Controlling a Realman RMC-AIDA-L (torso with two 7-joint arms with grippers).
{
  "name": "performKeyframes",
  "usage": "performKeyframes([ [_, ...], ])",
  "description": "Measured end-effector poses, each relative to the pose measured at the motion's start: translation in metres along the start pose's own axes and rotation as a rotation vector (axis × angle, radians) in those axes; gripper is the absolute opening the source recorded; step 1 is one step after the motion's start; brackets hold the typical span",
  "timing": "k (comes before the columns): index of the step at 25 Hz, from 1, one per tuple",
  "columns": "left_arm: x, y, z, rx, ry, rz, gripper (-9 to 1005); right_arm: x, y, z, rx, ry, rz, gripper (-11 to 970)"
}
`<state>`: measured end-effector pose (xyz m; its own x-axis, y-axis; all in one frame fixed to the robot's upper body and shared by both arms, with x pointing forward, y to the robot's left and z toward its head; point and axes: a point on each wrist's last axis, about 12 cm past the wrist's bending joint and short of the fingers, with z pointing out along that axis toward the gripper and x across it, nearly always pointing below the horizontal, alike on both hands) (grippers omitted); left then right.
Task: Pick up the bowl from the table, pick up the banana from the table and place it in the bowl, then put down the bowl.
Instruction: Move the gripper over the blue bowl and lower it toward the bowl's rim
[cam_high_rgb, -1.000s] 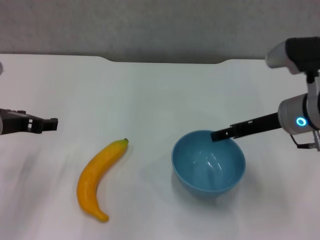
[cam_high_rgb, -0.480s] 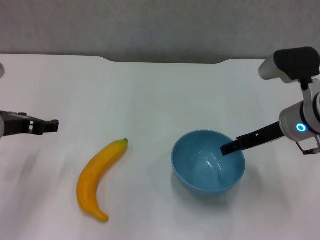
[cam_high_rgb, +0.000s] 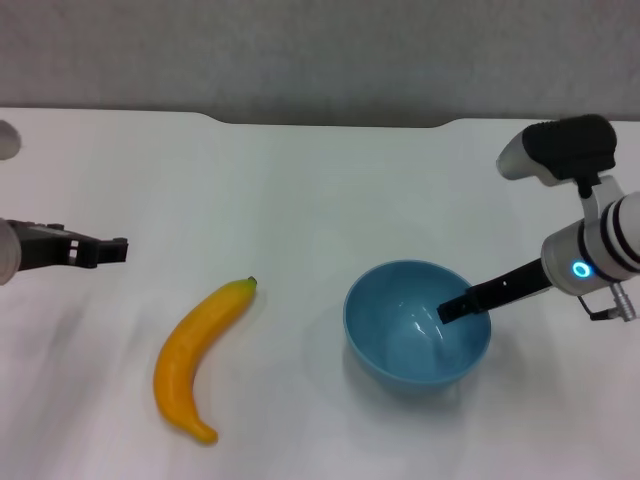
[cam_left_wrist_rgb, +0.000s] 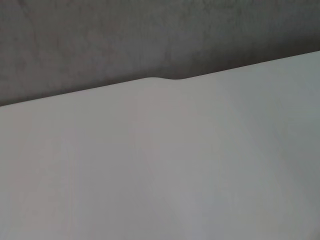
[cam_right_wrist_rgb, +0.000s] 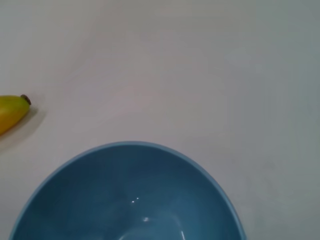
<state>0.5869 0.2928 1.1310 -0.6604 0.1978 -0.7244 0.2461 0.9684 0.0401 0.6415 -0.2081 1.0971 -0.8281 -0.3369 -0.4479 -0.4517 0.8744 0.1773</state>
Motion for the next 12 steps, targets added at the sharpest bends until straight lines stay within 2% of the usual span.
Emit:
performKeyframes([
  [12, -0.0064, -0.0045, 0.0013, 0.008, -0.016, 0.006, 881, -0.0006, 0.0006, 0.0111, 0.025, -0.006, -0.004, 892],
])
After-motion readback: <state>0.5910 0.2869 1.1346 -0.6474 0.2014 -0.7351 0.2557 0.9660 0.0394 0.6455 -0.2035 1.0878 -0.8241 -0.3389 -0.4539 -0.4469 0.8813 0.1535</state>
